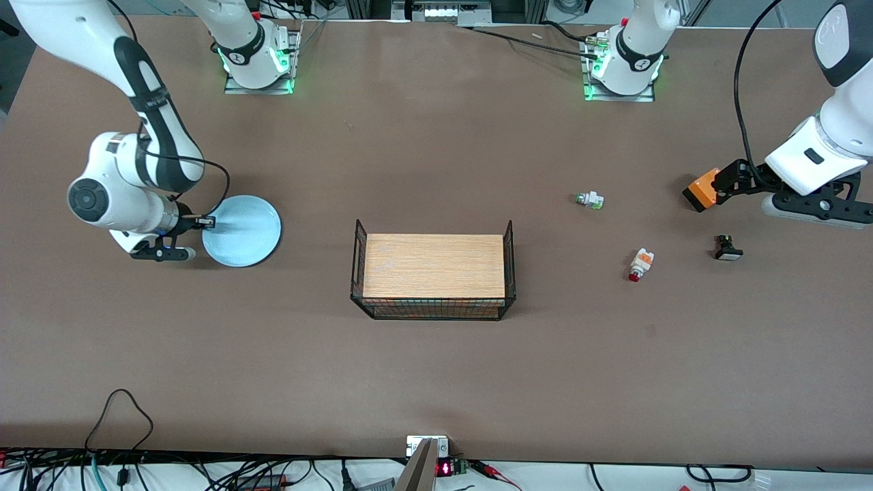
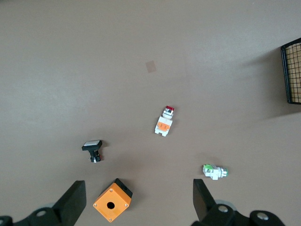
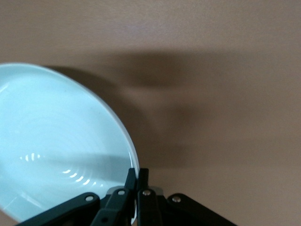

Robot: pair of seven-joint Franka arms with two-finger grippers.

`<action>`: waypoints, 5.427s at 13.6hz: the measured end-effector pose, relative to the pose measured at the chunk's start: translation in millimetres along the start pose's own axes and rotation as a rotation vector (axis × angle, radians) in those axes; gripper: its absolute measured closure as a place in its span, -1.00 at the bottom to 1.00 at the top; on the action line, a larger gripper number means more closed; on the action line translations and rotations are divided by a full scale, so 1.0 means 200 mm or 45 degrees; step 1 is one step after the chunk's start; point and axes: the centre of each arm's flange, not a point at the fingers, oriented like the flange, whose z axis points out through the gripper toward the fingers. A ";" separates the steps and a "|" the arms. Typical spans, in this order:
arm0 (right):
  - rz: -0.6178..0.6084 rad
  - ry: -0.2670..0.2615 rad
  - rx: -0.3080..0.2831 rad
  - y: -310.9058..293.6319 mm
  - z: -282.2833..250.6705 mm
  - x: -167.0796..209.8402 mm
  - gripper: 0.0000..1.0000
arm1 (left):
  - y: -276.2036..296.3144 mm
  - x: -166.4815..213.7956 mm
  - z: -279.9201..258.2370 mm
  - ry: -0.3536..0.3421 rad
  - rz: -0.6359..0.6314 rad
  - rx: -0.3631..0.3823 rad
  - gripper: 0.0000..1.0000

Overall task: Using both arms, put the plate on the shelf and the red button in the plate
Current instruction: 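Carry the plate onto the basket while the left gripper reaches the red button, then lower the plate into the basket while the left gripper grasps the button, then release the plate while the left gripper carries the button over it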

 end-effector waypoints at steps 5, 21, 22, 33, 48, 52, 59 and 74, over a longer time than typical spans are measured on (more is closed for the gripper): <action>-0.012 -0.004 0.085 -0.12 -0.65 -0.10 0.95 | 0.00 0.00 0.00 0.000 0.000 0.000 -1.00; 0.958 -0.006 0.411 -1.60 -1.48 -0.39 0.95 | -0.09 0.24 0.98 -0.223 0.337 -0.059 -1.00; 0.989 0.003 0.427 -1.64 -1.45 -0.37 0.95 | -0.09 0.26 1.09 -0.209 0.400 -0.061 -1.00; 1.089 0.017 0.501 -2.09 -1.10 -0.27 0.95 | 0.09 0.01 1.75 -0.087 0.544 -0.053 -1.00; 1.063 0.031 0.499 -2.25 -0.91 -0.24 0.95 | 0.18 0.03 1.85 -0.054 0.576 -0.064 0.17; 1.066 0.047 0.460 -2.22 -0.84 -0.21 0.95 | 0.14 0.13 1.62 -0.053 0.569 -0.055 0.17; 1.072 0.070 0.437 -2.22 -0.72 -0.14 0.95 | 0.12 0.36 0.87 -0.169 0.482 -0.076 0.17; 0.604 0.317 0.172 -1.56 -1.41 -0.23 -1.00 | 1.38 0.45 0.25 -0.124 -0.193 -0.506 0.17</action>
